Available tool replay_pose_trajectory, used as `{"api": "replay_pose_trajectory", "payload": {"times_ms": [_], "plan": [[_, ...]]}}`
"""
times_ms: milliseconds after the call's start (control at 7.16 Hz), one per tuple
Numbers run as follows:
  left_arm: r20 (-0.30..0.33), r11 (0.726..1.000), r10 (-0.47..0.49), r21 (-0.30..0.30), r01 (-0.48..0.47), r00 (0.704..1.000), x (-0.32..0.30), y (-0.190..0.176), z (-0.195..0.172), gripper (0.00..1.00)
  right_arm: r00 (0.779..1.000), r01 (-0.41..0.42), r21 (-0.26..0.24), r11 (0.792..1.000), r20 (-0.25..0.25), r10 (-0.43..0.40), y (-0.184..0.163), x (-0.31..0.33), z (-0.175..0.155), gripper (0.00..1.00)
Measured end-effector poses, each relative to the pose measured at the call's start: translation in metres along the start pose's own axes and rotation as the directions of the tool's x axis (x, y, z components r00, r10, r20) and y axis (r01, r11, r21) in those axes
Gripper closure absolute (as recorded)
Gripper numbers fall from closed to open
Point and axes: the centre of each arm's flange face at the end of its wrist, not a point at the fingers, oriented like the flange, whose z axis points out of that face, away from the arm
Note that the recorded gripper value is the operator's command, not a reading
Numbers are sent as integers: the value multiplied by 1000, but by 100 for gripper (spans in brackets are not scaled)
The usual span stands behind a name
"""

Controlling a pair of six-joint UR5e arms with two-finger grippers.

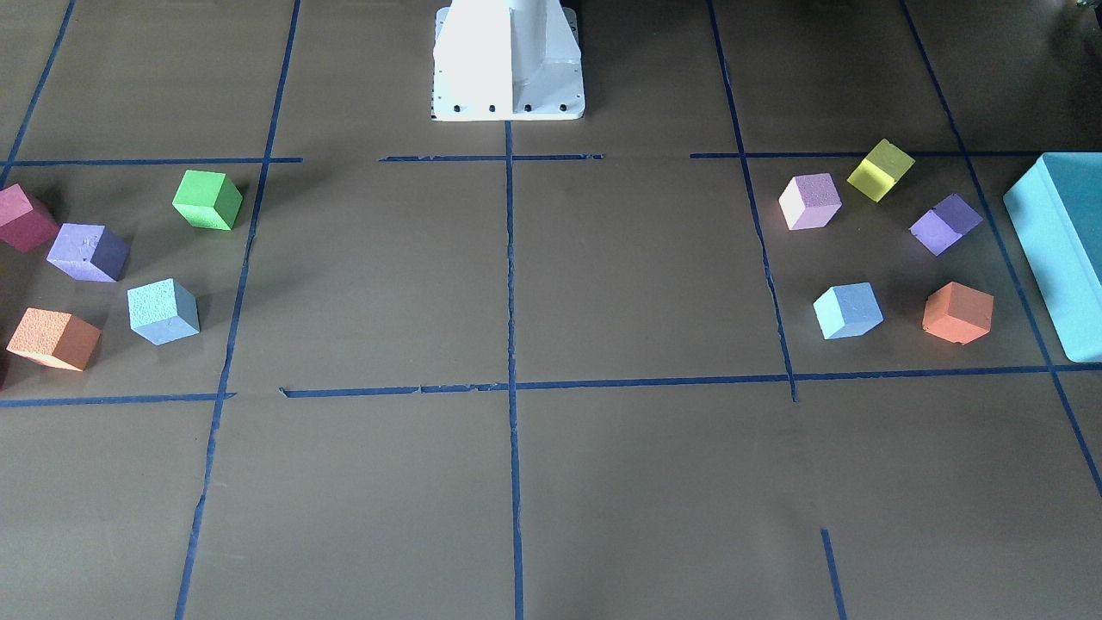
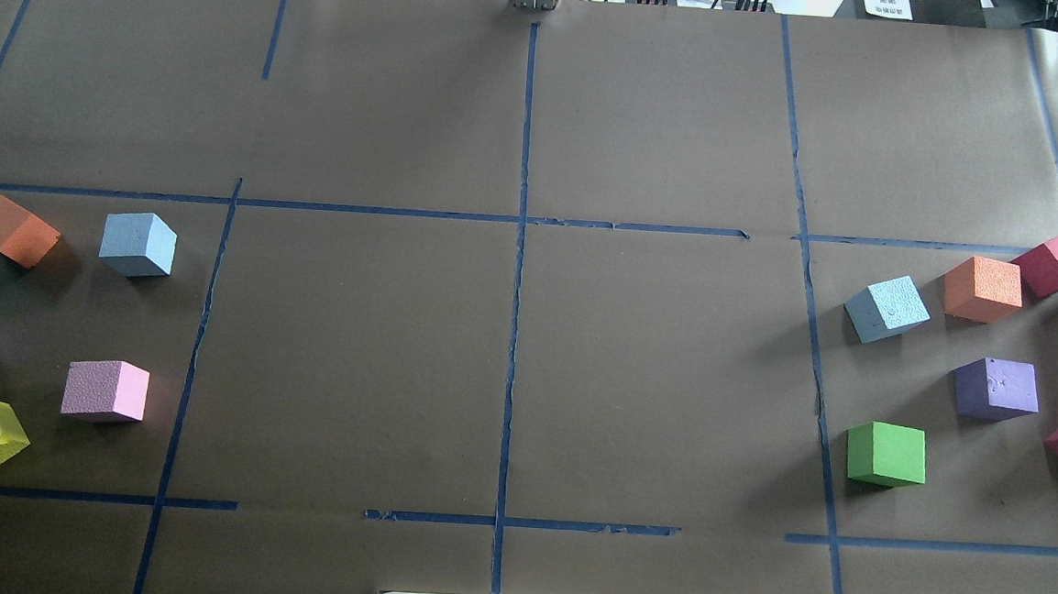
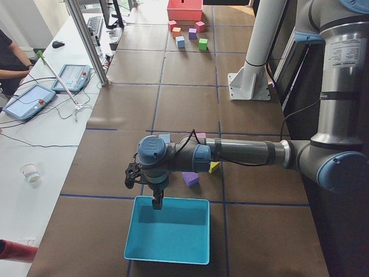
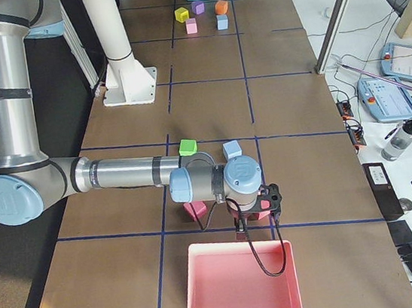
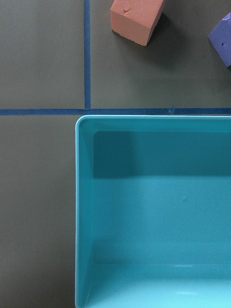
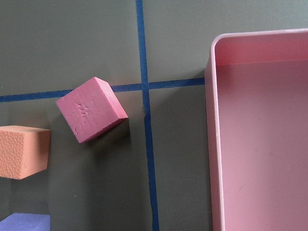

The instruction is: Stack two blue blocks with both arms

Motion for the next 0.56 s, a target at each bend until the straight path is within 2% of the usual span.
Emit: {"api": "replay_pose_trajectory", "payload": {"times_ms": [559], "plan": [[1, 1000, 0, 0, 0, 1000, 0, 0, 0, 0, 1000, 1, 6, 1000, 0, -1, 0, 1, -2, 0]]}}
